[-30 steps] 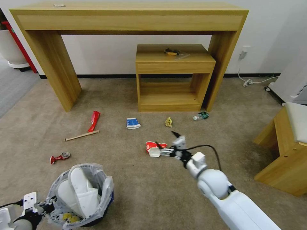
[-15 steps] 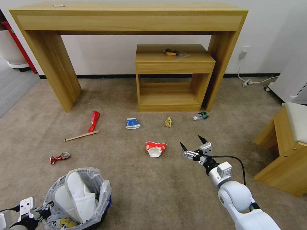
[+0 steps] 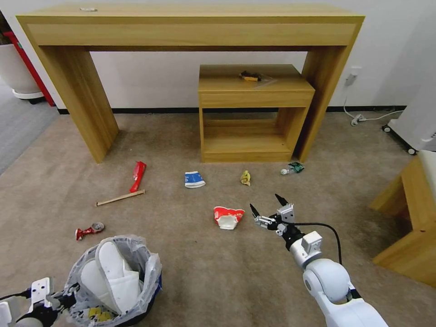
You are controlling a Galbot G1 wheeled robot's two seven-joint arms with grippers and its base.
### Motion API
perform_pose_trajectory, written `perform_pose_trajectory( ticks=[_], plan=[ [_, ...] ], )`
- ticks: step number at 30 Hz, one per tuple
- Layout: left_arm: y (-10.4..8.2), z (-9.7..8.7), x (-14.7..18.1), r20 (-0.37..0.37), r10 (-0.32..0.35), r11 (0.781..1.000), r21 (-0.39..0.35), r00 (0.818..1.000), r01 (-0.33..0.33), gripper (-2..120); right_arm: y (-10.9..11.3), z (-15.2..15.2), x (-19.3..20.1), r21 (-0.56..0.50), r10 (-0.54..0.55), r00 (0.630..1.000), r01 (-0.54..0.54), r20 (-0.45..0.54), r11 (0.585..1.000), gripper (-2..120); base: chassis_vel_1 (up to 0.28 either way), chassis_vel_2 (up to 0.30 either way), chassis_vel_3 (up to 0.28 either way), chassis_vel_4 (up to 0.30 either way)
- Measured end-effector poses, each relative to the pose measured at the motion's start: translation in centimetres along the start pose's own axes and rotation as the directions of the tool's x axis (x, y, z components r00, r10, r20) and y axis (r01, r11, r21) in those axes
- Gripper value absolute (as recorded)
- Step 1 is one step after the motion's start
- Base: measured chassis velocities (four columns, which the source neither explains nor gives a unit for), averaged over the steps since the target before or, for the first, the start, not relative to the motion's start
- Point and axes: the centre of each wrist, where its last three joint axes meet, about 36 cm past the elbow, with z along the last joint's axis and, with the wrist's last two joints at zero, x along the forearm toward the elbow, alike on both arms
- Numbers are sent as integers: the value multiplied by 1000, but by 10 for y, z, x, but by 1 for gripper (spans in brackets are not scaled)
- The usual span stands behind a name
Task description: Pick up the trash bin and place the garbage on the floor into it.
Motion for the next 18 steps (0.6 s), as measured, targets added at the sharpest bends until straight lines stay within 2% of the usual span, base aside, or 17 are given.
perform_pose_trajectory(
  ticks=[6, 18],
  plan=[
    [0, 0, 1, -2, 0, 1000, -2, 1000, 0, 0, 2, 2, 2, 5, -2, 1000, 2, -5, 1000, 100, 172, 248, -188, -267],
    [0, 1, 1, -5, 2, 1000, -1, 1000, -2, 0, 7, 1, 0, 7, -9, 1000, 9, -1, 1000, 100, 271, 257, -263, -253]
  ],
)
